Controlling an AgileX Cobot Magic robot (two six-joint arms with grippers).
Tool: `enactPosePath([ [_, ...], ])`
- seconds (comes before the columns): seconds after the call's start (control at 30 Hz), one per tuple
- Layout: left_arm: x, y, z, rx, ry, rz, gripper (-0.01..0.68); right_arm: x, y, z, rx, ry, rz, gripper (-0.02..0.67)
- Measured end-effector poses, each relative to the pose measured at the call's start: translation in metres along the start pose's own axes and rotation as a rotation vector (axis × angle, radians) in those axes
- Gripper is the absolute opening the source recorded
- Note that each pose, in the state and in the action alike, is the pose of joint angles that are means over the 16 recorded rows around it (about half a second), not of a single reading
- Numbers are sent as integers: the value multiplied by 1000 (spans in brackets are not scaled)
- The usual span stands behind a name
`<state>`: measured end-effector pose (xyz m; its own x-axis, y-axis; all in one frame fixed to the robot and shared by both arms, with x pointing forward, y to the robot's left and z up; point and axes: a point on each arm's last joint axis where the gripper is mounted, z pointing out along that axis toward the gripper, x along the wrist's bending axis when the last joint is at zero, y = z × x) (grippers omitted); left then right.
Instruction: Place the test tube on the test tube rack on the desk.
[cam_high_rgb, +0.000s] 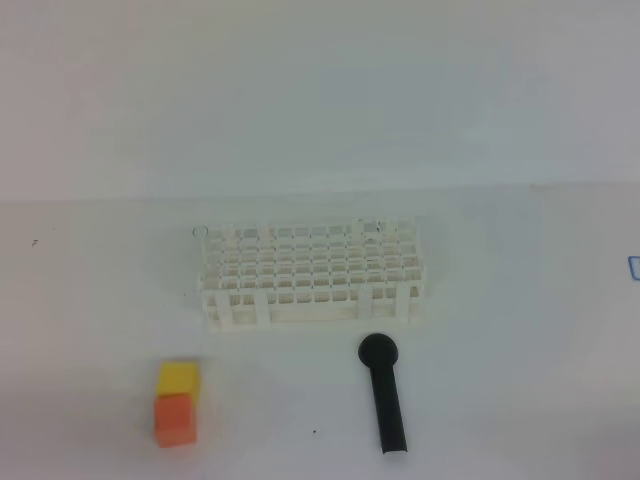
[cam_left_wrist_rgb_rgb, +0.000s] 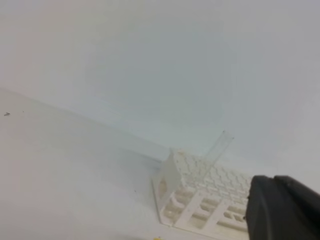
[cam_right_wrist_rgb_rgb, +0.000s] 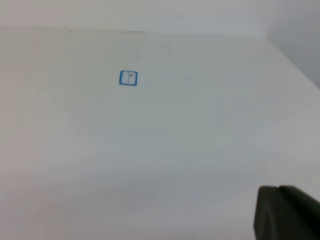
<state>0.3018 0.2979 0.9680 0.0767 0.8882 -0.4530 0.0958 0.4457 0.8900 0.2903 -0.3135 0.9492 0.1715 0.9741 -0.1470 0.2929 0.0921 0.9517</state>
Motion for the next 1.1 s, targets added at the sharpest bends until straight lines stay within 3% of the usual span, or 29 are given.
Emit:
enactPosePath([
  [0.23, 1, 1, 0, -13, 6, 19, -1, 0, 0, 0, 0, 0, 1, -1],
  [0.63, -17, -3, -5, 23, -195, 209, -1, 0, 0, 0, 0, 0, 1, -1],
  [1.1, 3, -19, -9, 186, 26, 297, -1, 0, 0, 0, 0, 0, 1, -1],
])
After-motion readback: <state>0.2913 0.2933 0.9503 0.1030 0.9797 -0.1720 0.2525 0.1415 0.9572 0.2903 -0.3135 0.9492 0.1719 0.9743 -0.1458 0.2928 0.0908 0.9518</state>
